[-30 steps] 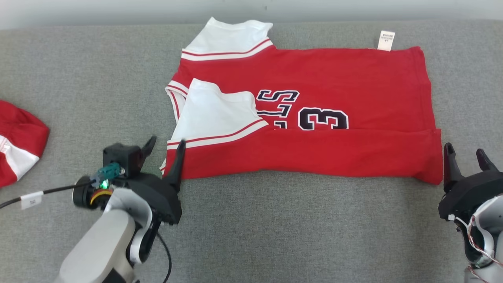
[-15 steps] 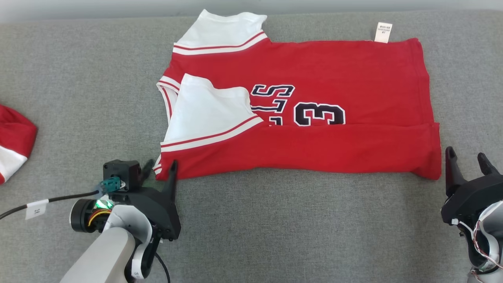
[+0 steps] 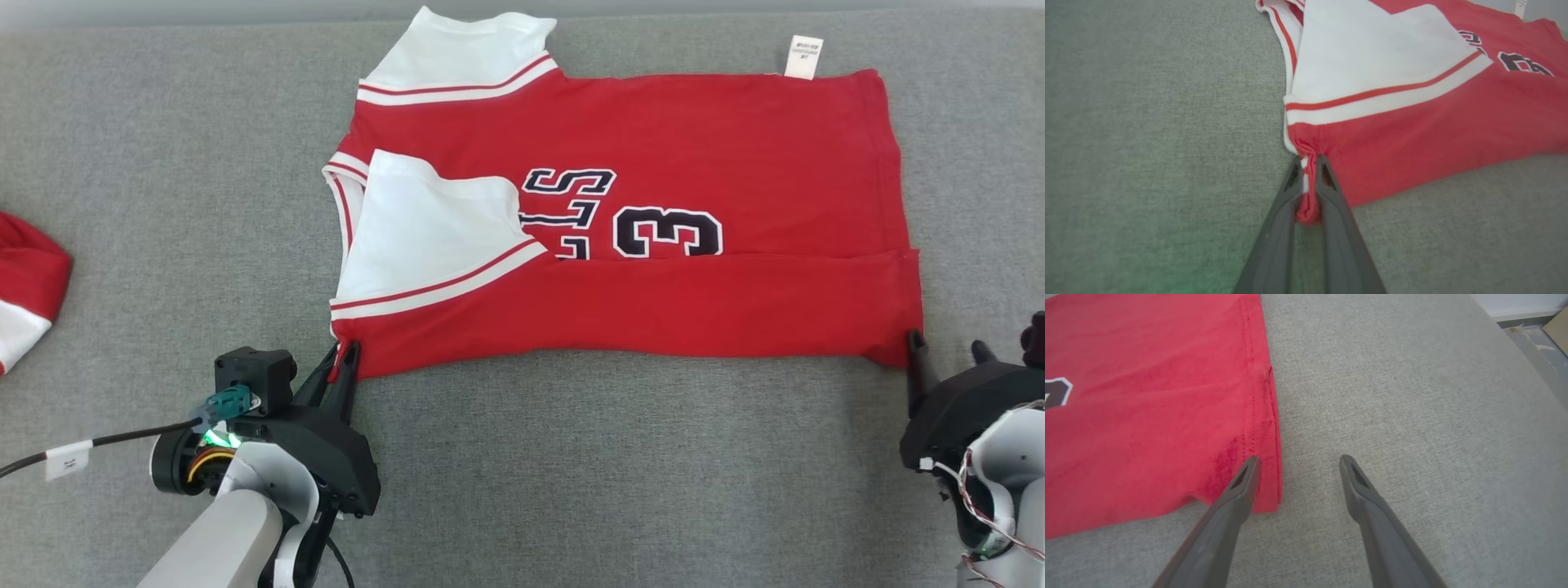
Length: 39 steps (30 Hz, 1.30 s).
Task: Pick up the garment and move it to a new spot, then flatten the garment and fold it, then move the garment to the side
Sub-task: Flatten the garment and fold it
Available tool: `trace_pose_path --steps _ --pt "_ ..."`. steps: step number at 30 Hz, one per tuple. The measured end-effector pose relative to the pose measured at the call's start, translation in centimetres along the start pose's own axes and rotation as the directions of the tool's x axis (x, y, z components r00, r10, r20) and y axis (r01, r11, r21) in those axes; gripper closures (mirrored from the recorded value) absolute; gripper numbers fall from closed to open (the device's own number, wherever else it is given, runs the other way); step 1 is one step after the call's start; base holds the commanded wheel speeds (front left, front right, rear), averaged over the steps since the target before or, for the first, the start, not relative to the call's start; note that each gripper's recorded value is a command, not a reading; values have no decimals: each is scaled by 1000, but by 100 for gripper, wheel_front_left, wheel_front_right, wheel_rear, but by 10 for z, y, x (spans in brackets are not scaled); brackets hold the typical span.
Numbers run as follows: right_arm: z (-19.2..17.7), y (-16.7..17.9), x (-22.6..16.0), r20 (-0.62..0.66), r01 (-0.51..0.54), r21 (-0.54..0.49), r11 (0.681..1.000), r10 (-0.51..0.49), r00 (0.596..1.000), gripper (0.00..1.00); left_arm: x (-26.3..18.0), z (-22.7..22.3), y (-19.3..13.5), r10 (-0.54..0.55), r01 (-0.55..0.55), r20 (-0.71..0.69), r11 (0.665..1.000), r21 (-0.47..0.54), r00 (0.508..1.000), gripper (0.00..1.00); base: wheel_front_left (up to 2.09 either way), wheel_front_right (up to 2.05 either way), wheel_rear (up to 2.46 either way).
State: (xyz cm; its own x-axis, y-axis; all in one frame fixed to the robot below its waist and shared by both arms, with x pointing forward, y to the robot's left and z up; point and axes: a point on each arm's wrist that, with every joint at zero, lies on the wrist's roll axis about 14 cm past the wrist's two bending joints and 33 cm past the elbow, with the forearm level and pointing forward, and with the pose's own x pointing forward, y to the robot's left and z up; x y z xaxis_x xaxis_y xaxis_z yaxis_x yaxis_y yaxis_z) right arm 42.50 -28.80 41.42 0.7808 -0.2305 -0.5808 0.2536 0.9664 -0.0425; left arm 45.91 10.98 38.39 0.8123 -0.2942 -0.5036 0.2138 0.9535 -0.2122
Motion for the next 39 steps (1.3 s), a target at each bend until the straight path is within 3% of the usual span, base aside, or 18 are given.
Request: trace_pose_path --steps 8,9,11,12,19,27,39 --pt "-20 25 15 -90 -68 4 998 68 994 0 -1 -2 3 8 -8 2 1000 -9 1000 100 0 0 0" --pt "-21 28 16 -95 -75 3 997 75 993 10 -1 -2 3 9 -9 2 1000 -10 1000 100 0 0 0" --pt "-24 31 17 -111 -84 -4 996 83 990 85 -2 -2 3 11 -11 5 1000 -12 1000 100 0 0 0" --pt "-24 32 17 -113 -88 -6 996 86 990 100 -3 -2 3 9 -8 5 1000 -12 1000 100 0 0 0" --pt "-20 29 5 -88 -86 3 996 86 992 100 -16 -6 -1 -1 1 18 1000 -14 1000 100 0 0 0" --pt "-10 9 -34 -44 -78 65 995 81 996 100 -49 -10 -3 8 -8 36 1000 -3 999 100 0 0 0" --pt "-49 -8 -79 -129 -89 137 987 107 986 100 -104 -46 -9 50 -51 -9 998 -29 999 100 0 0 0"
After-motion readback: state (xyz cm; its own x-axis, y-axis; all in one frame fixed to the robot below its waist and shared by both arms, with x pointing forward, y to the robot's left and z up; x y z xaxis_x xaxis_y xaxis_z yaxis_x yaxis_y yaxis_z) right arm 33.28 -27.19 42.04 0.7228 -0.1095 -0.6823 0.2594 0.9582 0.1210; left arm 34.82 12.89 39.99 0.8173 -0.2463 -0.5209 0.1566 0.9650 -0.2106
